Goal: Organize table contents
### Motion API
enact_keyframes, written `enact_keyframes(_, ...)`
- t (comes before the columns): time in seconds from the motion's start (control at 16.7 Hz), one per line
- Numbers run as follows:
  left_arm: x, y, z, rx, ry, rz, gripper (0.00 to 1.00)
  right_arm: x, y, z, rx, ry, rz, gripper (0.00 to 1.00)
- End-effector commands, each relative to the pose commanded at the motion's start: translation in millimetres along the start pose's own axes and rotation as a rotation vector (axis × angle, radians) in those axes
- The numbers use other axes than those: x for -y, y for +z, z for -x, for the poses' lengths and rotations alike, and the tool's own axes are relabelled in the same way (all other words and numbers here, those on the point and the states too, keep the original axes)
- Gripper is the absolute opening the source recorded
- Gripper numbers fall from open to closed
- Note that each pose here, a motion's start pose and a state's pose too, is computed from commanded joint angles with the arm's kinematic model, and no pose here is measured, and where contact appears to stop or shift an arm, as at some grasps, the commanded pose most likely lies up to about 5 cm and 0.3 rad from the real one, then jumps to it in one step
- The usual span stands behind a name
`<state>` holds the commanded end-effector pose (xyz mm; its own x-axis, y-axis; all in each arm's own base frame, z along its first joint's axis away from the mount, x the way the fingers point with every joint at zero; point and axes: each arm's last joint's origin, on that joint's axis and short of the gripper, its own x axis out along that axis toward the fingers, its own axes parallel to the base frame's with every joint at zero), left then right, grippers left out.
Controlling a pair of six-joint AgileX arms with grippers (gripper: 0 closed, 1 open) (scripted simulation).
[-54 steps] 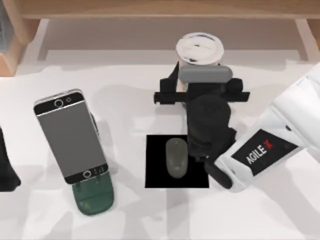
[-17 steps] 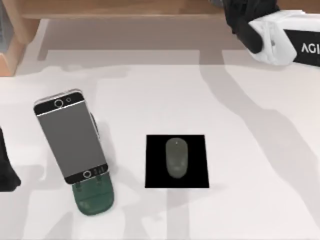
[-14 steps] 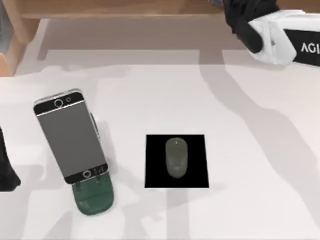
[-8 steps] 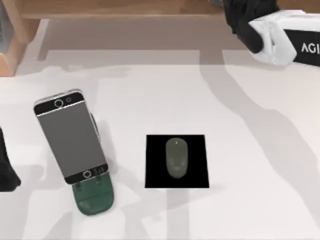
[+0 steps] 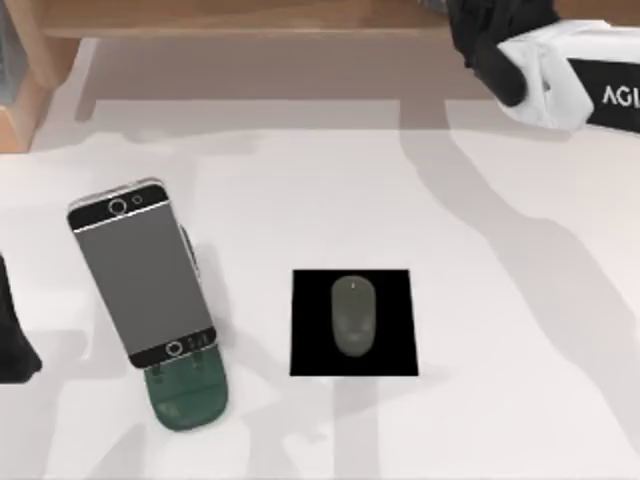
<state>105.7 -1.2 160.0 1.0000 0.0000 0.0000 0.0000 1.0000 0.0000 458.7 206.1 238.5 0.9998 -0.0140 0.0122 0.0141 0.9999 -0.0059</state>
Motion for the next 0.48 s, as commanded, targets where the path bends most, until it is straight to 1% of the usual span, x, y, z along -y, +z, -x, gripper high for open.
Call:
enact_keyframes(0.12, 0.0, 0.0, 0.0, 0.000, 0.000, 0.000, 1.00, 0.0, 0.0, 0.0, 0.000, 0.000, 0.000, 0.98)
enact_keyframes(0.18, 0.0, 0.0, 0.0, 0.000, 0.000, 0.000, 1.00, 0.0, 0.0, 0.0, 0.000, 0.000, 0.000, 1.00)
enact_keyframes(0.48, 0.0, 0.0, 0.0, 0.000, 0.000, 0.000, 1.00, 0.0, 0.0, 0.0, 0.000, 0.000, 0.000, 1.00)
